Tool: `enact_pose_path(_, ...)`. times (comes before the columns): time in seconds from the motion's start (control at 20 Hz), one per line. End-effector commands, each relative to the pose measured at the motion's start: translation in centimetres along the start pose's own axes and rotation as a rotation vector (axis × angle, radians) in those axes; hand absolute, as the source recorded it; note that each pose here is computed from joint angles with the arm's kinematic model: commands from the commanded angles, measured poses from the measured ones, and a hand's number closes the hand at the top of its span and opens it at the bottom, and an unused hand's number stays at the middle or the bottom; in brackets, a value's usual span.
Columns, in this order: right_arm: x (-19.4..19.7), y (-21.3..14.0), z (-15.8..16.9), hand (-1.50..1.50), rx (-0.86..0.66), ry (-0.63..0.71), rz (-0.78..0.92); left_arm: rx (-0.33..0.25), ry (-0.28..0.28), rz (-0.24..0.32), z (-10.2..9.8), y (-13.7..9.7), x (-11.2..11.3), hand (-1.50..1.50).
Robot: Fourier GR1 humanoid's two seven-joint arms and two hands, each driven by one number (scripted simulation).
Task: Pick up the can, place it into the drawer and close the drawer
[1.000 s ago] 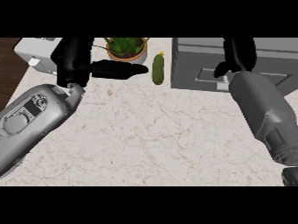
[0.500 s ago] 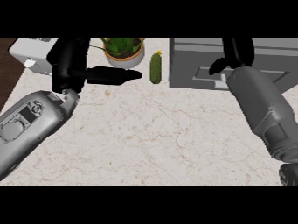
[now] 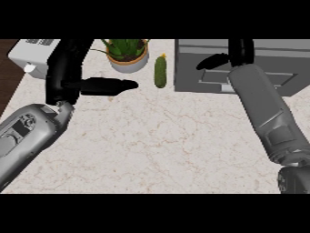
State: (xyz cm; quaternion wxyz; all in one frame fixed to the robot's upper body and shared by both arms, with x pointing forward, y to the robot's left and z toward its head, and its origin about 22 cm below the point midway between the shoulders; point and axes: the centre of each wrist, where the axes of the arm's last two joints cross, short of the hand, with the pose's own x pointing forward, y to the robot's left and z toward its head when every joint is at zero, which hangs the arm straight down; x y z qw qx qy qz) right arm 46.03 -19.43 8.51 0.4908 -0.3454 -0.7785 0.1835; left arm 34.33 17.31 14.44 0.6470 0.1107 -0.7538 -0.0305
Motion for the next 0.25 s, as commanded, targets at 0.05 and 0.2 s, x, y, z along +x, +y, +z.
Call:
enact_pose_path(0.05,3.8,1.8,-0.9,-1.50,-0.074,0.048,-0.266,0.020,0.014,0.000,-0.1,1.2,-0.9,-1.50)
enact_pose_path(0.2,3.4,0.5,-1.8,-1.50,-0.060,0.050,-0.271,0.029,-0.003,0.001,0.2,1.8,-1.0,-1.50)
